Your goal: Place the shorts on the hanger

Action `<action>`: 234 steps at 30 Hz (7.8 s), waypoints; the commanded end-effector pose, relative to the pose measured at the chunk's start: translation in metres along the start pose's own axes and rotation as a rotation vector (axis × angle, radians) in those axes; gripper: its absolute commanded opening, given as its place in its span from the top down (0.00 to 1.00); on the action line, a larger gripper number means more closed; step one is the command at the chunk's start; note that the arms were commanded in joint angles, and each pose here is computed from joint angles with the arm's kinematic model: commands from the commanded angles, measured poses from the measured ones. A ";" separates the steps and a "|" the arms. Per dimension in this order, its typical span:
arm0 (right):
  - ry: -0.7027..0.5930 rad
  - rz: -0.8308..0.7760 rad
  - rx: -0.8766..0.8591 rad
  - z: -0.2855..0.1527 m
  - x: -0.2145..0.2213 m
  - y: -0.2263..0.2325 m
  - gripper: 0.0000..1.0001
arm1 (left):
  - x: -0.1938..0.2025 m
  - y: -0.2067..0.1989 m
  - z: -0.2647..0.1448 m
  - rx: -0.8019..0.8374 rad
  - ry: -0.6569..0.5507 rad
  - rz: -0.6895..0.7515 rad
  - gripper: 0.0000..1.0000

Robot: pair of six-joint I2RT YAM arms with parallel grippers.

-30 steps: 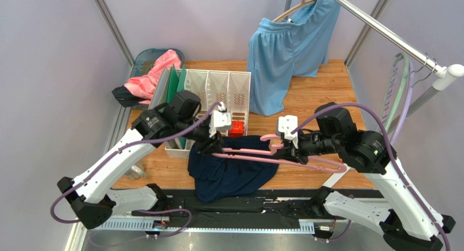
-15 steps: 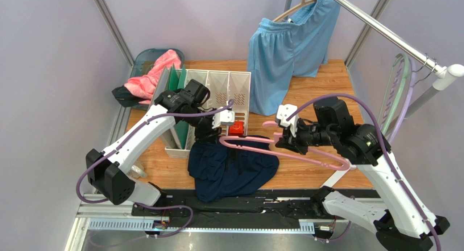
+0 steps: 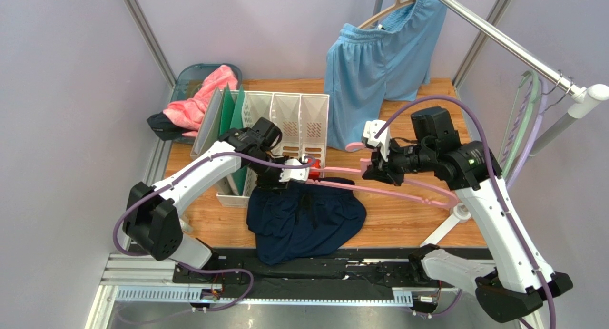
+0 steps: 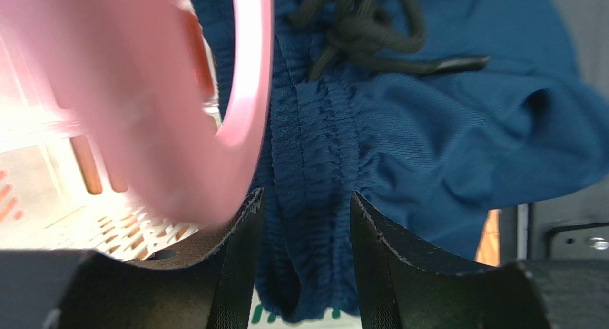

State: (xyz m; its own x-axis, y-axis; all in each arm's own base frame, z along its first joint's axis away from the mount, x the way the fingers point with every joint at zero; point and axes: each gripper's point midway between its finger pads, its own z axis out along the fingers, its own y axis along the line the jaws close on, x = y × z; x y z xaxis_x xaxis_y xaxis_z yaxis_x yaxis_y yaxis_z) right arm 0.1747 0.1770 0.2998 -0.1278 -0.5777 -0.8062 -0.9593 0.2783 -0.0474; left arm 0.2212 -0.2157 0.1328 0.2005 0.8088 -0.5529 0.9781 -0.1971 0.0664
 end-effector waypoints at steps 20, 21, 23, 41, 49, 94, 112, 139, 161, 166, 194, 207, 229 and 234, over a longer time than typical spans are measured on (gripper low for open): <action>-0.049 -0.147 -0.206 0.007 -0.036 0.003 1.00 | -0.012 -0.056 -0.020 -0.104 -0.011 0.369 1.00; -0.043 -0.166 -0.229 0.008 -0.034 0.008 1.00 | -0.014 -0.056 -0.020 -0.106 -0.017 0.371 1.00; -0.006 -0.152 -0.266 0.012 -0.023 0.016 1.00 | -0.018 -0.055 -0.022 -0.120 -0.022 0.370 1.00; 0.034 -0.156 -0.361 0.069 -0.016 0.015 1.00 | -0.044 -0.075 -0.034 -0.133 -0.046 0.505 1.00; -0.033 -0.126 -0.419 0.109 -0.030 0.025 1.00 | -0.067 -0.084 -0.042 -0.116 -0.077 0.528 1.00; -0.181 -0.125 -0.416 0.124 -0.042 0.051 0.62 | -0.084 -0.077 -0.033 -0.063 -0.467 -0.293 1.00; 0.054 0.444 -0.155 0.119 0.020 -0.004 0.37 | -0.072 -0.096 -0.041 -0.092 -0.463 -0.155 1.00; 0.199 0.730 0.002 0.162 0.130 0.000 0.96 | -0.057 -0.091 -0.053 -0.236 -0.438 -0.228 1.00; 0.306 0.691 0.185 0.081 0.146 -0.027 1.00 | 0.033 -0.095 -0.091 -0.589 -0.110 -0.282 1.00; 0.296 0.699 0.197 0.074 0.143 -0.037 1.00 | 0.037 -0.097 -0.086 -0.544 -0.064 -0.239 1.00; 0.090 0.258 -0.006 0.015 0.030 0.019 0.29 | -0.101 -0.082 -0.091 -0.254 -0.288 -0.095 1.00; -0.205 0.016 -0.281 -0.020 -0.065 0.075 0.37 | -0.174 -0.099 -0.132 -0.106 -0.507 0.045 1.00; -0.160 -0.005 -0.162 0.050 -0.076 0.068 0.92 | -0.189 -0.092 -0.133 -0.102 -0.528 -0.027 1.00; -0.181 -0.035 -0.074 0.036 -0.080 0.057 1.00 | -0.171 -0.094 -0.137 -0.138 -0.482 -0.045 0.76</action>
State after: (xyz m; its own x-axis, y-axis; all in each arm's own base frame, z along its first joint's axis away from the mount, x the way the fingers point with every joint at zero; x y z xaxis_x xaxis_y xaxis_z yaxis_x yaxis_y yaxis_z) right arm 0.1176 0.2712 0.3124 -0.1187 -0.4928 -0.8620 -0.9917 0.1013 0.0786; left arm 0.1113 -0.2634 0.3011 0.0735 0.5595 -0.8256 0.9973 -0.0483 0.0561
